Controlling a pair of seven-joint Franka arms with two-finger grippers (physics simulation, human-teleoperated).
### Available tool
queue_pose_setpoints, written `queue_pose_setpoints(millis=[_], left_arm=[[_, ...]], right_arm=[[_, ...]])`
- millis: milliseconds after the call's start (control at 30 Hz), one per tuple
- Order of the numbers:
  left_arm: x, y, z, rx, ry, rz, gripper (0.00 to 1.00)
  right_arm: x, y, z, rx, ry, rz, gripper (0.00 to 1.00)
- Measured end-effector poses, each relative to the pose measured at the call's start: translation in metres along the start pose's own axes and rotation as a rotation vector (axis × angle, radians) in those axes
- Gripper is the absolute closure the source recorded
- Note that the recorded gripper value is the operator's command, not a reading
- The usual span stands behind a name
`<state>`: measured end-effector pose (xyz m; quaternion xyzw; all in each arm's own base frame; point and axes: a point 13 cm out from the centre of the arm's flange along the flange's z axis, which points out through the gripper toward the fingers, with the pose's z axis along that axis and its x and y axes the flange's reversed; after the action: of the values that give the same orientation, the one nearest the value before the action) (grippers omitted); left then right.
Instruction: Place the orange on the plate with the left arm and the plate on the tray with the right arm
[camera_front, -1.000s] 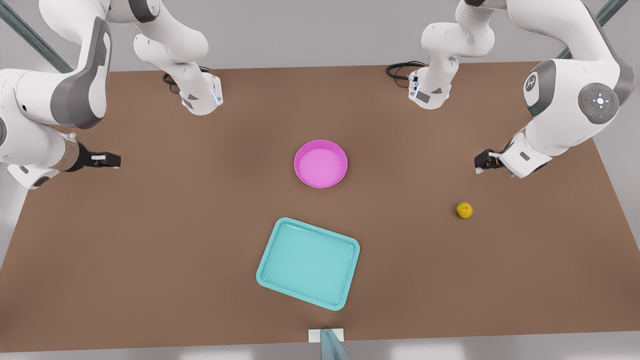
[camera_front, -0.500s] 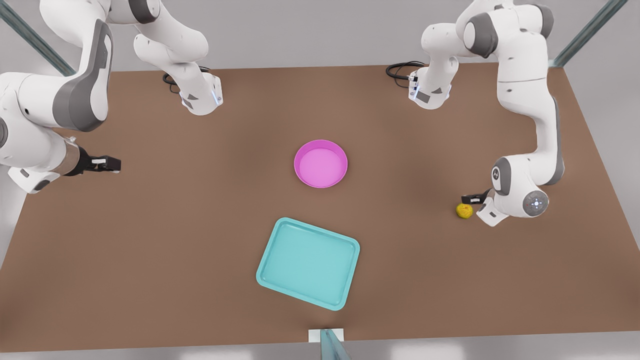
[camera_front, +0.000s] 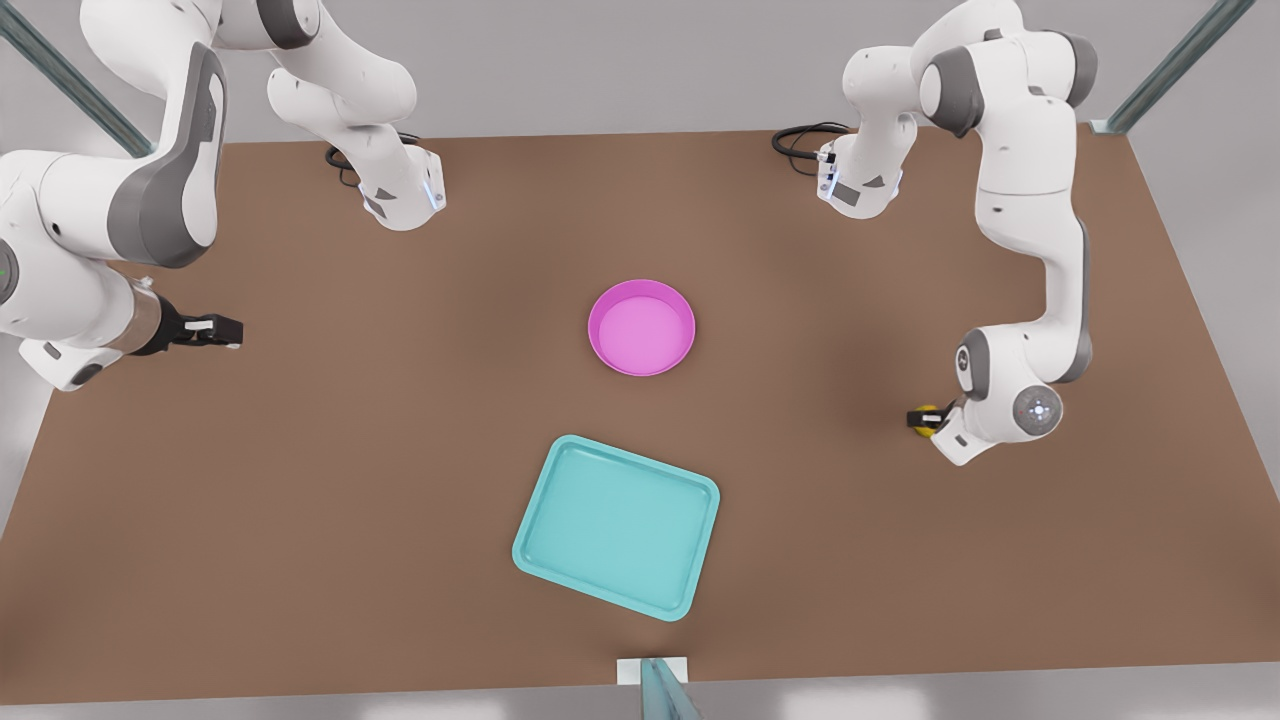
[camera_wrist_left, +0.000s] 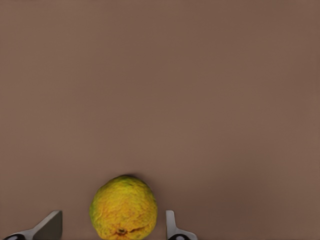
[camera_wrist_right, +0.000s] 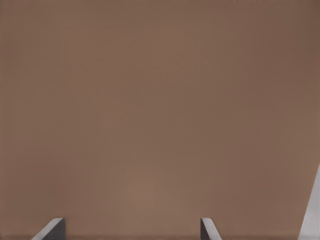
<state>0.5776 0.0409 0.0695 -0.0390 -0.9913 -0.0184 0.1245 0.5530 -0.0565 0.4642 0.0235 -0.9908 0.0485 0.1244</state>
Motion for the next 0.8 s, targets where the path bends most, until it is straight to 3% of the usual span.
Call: queue_pose_setpoints(millis=[400, 467, 500, 667, 800], left_arm=[[0.004, 0.000, 0.035, -0.004, 0.041, 0.026, 0.00], [0.003, 0.001, 0.036, -0.005, 0.037, 0.029, 0.26], [0.002, 0.001, 0.036, -0.006, 0.035, 0.030, 0.33], [0.000, 0.002, 0.035, -0.011, 0.026, 0.030, 0.34], [-0.010, -0.030, -0.015, -0.019, -0.034, 0.058, 0.34]], right_arm=[[-0.002, 0.000, 0.004, -0.001, 0.006, -0.004, 0.00], [-0.002, 0.001, 0.004, -0.005, 0.006, -0.004, 0.00], [-0.002, 0.001, 0.004, -0.006, 0.006, -0.005, 0.00], [-0.002, 0.001, 0.004, -0.010, 0.006, -0.005, 0.00], [-0.003, 0.001, 0.005, -0.011, 0.008, -0.005, 0.00]])
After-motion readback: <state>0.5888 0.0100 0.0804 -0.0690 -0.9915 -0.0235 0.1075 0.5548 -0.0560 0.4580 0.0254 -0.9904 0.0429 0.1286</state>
